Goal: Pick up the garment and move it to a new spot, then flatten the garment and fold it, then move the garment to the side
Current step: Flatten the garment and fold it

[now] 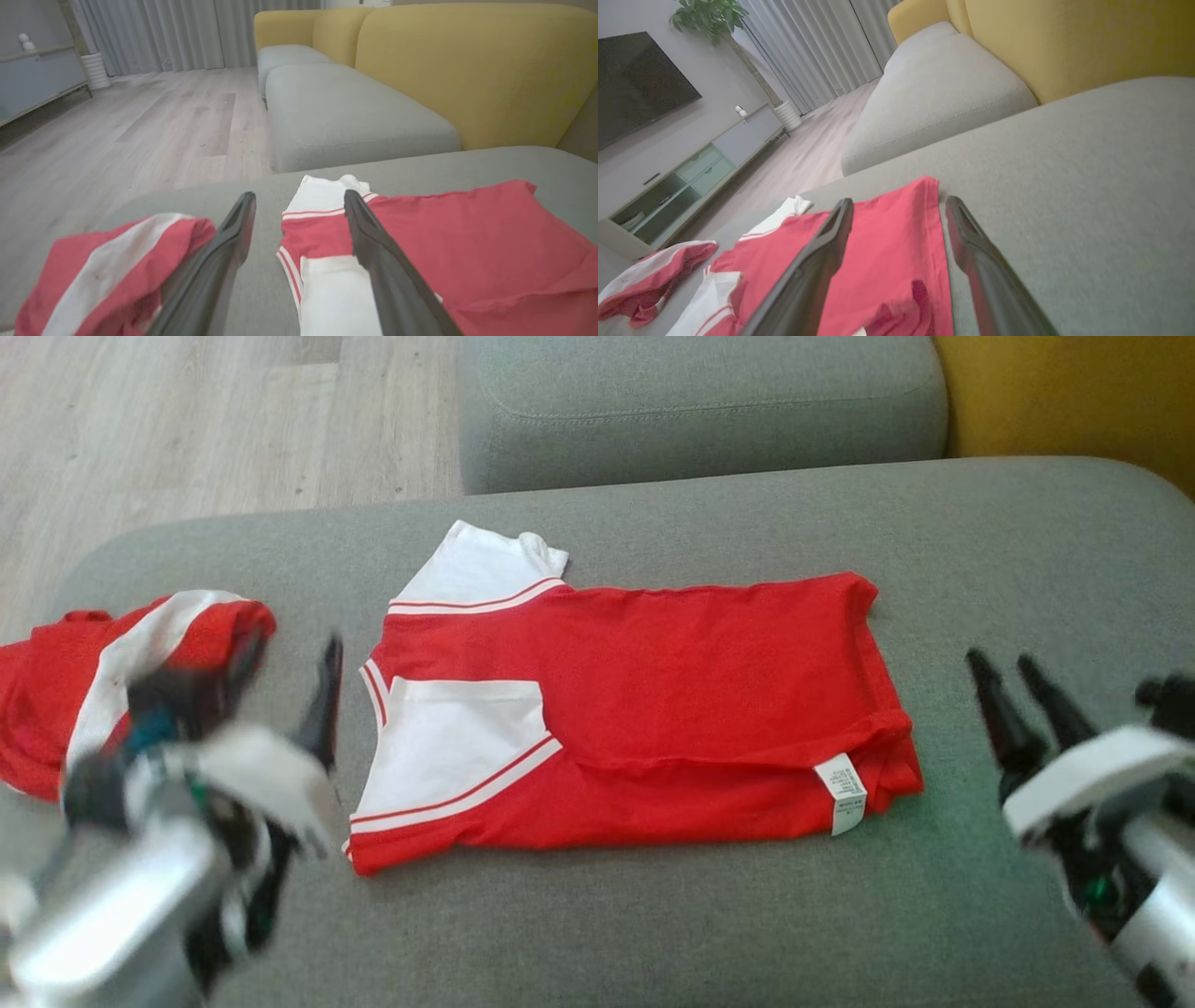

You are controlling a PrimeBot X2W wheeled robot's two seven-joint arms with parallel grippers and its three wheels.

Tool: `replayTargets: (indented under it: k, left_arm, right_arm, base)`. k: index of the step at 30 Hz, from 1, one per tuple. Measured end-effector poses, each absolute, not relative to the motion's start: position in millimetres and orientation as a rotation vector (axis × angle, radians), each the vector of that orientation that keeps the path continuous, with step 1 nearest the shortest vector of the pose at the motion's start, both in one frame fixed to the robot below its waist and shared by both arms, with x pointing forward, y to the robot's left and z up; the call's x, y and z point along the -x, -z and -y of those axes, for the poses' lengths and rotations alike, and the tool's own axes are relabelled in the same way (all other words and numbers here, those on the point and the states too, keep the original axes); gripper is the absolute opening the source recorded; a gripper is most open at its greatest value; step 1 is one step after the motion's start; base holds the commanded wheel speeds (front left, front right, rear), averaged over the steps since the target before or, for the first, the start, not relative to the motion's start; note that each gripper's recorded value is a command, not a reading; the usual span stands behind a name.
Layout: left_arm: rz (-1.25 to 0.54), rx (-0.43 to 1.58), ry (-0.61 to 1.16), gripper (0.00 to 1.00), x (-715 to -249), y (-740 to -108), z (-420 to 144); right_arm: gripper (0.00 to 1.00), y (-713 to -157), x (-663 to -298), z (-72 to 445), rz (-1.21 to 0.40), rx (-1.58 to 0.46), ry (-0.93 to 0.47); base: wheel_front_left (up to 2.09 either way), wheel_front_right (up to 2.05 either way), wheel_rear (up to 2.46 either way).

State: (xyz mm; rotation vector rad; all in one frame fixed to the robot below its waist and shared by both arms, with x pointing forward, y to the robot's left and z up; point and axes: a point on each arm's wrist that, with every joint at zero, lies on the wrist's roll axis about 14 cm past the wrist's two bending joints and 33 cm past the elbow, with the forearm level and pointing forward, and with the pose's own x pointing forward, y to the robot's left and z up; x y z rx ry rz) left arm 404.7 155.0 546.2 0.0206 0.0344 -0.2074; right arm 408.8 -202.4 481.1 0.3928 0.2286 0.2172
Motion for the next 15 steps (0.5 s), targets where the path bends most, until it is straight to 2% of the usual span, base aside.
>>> replayTargets:
  k: [6,12,15]
  left_arm:
    - [-0.071,0.091,0.073,1.0,-366.2,-515.7,-154.7]
    - [-0.151,0.137,0.028,1.0,-345.4,-481.1,-160.4]
    - [-0.174,0.137,0.047,1.0,-343.6,-470.4,-158.7]
  right_arm:
    - [1.0,-453.4,-385.4,199.6,-0.228,-0.346,-0.183]
    - [1.0,-403.1,-348.9,177.1,-0.384,-0.293,-0.209]
    - [1.0,-397.1,-347.4,161.2,-0.431,-0.256,-0.25]
  base:
    - [0.0,0.0,0.0]
    - [0.0,0.0,0.0]
    - [0.0,0.0,0.0]
